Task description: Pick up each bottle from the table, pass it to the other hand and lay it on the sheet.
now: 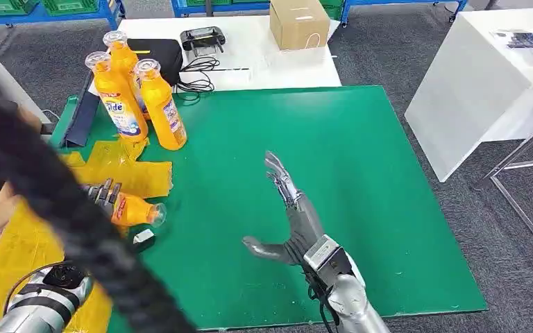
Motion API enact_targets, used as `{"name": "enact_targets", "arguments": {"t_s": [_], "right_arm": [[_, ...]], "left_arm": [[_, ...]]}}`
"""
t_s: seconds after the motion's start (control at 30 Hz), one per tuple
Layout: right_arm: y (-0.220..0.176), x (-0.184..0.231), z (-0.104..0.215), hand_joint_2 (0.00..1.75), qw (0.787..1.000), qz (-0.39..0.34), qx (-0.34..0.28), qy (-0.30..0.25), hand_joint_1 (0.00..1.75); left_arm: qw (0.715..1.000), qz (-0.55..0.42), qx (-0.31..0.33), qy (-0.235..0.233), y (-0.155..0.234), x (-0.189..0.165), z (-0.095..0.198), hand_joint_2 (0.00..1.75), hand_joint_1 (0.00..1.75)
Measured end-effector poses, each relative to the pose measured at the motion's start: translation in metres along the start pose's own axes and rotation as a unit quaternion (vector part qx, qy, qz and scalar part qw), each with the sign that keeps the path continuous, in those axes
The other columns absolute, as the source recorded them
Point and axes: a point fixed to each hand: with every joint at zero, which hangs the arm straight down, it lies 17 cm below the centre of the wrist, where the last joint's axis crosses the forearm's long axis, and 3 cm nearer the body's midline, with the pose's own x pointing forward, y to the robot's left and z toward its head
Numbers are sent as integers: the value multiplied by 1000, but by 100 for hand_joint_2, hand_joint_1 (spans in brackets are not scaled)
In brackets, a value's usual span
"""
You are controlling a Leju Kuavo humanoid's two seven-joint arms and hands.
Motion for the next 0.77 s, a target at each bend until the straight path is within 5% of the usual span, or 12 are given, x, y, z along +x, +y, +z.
{"name": "enact_targets", "arguments": {"t_s": [0.33, 0.57, 0.77], "right_arm": [[-5, -11, 7, 175, 999, 27, -15, 18, 0], [-12, -26, 28, 175, 997, 58, -32, 48, 0], [-29, -43, 64, 175, 992, 44, -65, 94, 0]], "left_arm": [[998, 37, 49, -6, 18, 14, 9, 175, 0], [976, 144, 164, -12, 91, 37, 30, 175, 0], [882, 400, 249, -13, 144, 54, 76, 175, 0]]}}
